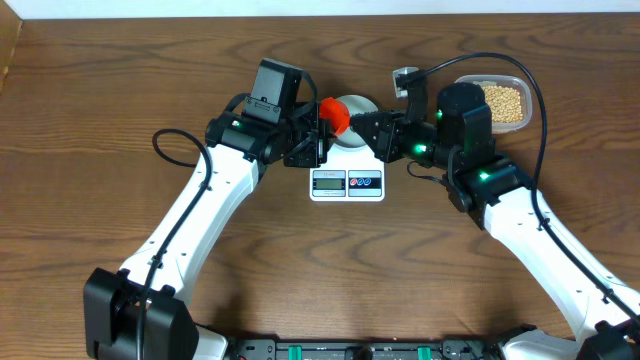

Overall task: Scoop item into bowl and weigh 50g on scale
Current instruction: 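Grasp the red scoop handle with the right gripper beside the left, then open the left gripper and carry the scoop right with the right gripper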

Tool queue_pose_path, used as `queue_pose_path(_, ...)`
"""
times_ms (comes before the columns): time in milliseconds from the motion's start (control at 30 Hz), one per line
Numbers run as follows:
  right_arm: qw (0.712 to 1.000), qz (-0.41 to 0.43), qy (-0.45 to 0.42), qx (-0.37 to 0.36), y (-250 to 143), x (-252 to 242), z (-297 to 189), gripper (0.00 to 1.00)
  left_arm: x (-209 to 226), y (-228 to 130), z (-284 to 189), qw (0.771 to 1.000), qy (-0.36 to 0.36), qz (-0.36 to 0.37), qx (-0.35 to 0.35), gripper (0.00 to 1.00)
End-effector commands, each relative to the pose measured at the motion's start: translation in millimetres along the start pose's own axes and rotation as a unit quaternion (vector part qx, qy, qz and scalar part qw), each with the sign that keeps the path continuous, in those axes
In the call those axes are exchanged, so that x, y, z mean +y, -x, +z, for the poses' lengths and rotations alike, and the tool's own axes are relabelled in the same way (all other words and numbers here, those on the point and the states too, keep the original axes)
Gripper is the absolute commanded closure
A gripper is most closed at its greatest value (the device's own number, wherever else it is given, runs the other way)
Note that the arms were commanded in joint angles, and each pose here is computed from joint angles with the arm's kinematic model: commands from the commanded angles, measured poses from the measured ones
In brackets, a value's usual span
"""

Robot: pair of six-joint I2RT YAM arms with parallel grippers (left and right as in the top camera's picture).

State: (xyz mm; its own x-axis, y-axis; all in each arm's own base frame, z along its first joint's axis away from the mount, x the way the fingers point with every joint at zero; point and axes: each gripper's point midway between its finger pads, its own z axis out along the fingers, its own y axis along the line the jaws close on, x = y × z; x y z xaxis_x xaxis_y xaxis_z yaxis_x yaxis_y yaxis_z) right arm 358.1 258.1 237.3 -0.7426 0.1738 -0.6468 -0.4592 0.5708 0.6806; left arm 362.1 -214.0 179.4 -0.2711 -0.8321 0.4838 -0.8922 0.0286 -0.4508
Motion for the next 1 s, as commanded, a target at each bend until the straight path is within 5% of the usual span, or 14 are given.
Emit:
queue_pose_path(0, 1.0, -0.005, 0.003, -0.002, 3.9, 4.7, 1.8, 0.93, -6.1, -8.1, -9.0, 1.0, -0.012, 0.002, 0.008, 0.93)
queue_pose_path(300, 1.0, -0.004, -0.002, -0.004, 4.4, 2.8, 1.7, 0.99, -6.1, -8.1, -9.0, 1.0, -0.012, 0.002, 0.008, 0.92)
queue_pose_path(400, 1.0, -0.004, -0.002, -0.004, 4.3, 2.6, 1.7, 0.99, -6.1, -8.1, -9.0, 1.0, -0.012, 0.002, 0.008, 0.7)
queue_pose_path(533, 1.0, -0.004, -0.002, -0.004, 4.3, 2.6, 1.7, 0.99, -6.2, -8.0, -9.0, 1.0, -0.012, 0.002, 0.008, 0.22)
queue_pose_path(600, 1.0, -0.004, -0.004, -0.005, 4.5, 2.1, 1.7, 0.99, -6.3, -8.0, -9.0, 1.0, -0.012, 0.002, 0.008, 0.11)
queue_pose_path(967, 1.0, 0.0, -0.024, -0.011, 6.0, -5.9, 1.1, 0.99, -9.9, -5.1, -10.5, 0.999, -0.019, 0.029, 0.006, 0.09)
